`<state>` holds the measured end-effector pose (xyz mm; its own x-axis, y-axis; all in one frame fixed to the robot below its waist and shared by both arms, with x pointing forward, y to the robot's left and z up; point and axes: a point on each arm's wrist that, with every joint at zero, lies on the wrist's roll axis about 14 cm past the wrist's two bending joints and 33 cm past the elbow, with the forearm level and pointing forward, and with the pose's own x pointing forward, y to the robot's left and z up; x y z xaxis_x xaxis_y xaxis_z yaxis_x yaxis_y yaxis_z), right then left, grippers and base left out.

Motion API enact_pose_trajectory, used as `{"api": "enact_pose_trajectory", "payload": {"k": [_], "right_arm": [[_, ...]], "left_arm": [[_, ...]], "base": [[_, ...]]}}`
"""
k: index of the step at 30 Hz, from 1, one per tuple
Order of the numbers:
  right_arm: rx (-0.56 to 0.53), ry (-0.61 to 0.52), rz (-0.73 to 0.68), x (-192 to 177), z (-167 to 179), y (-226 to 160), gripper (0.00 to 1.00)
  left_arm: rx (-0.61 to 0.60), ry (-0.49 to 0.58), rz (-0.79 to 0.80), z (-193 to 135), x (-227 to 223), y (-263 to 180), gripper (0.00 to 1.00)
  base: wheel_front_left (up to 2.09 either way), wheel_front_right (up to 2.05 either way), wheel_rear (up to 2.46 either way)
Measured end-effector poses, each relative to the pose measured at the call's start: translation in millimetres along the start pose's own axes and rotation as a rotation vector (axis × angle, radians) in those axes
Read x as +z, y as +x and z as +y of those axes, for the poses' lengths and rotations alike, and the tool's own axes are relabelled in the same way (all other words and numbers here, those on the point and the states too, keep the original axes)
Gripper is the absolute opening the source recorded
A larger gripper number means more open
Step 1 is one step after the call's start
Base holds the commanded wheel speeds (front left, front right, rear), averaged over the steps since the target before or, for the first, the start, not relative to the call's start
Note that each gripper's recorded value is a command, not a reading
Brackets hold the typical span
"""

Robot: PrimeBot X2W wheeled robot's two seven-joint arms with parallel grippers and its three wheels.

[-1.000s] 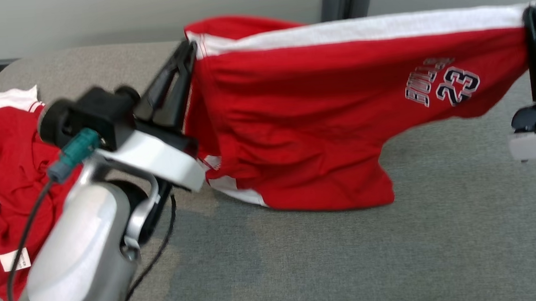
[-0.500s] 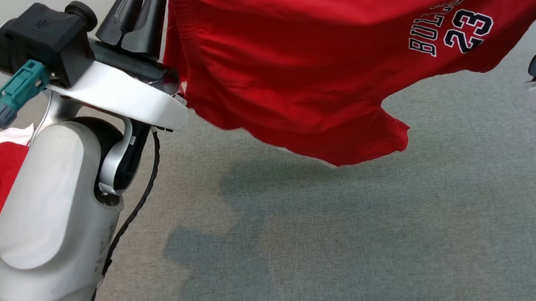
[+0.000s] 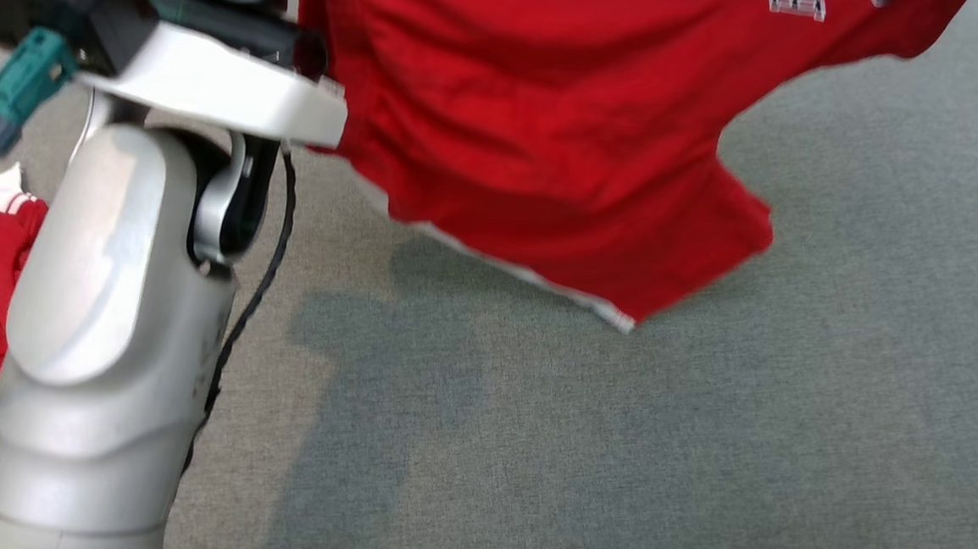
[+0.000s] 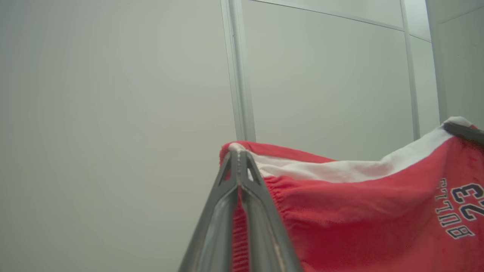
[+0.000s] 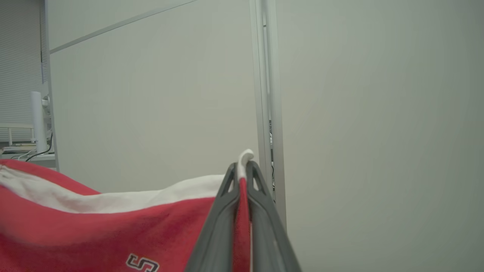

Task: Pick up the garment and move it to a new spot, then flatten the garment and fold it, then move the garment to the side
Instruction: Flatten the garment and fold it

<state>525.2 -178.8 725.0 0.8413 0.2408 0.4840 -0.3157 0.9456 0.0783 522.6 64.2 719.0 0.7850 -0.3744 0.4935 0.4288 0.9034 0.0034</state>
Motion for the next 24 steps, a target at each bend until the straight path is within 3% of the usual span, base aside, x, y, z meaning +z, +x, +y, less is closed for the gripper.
{"api": "enact_pose_trajectory", "payload": {"k": [8, 12, 17, 24], "right_arm": [[0.028, 0.036, -0.035, -16.1, 5.0, 65.1, 0.0], [0.01, 0.111, -0.026, -26.6, 12.0, 86.2, 0.0], [-0.016, 0.155, 0.043, -51.7, 15.8, 90.0, 0.0], [-0.061, 0.209, 0.24, -130.7, 16.0, 65.0, 0.0]], "left_arm": [[-0.018, 0.013, -0.002, 15.2, -23.2, 46.5, 0.0], [0.022, -0.012, 0.058, 28.7, -41.4, 55.0, 0.0], [0.075, -0.05, 0.131, 41.7, -63.2, 54.8, 0.0], [0.154, -0.146, 0.306, 53.1, -135.4, 25.1, 0.0]], "base": [[0.0, 0.0, 0.0], [0.0, 0.0, 0.0], [0.0, 0.0, 0.0], [0.0, 0.0, 0.0]]}}
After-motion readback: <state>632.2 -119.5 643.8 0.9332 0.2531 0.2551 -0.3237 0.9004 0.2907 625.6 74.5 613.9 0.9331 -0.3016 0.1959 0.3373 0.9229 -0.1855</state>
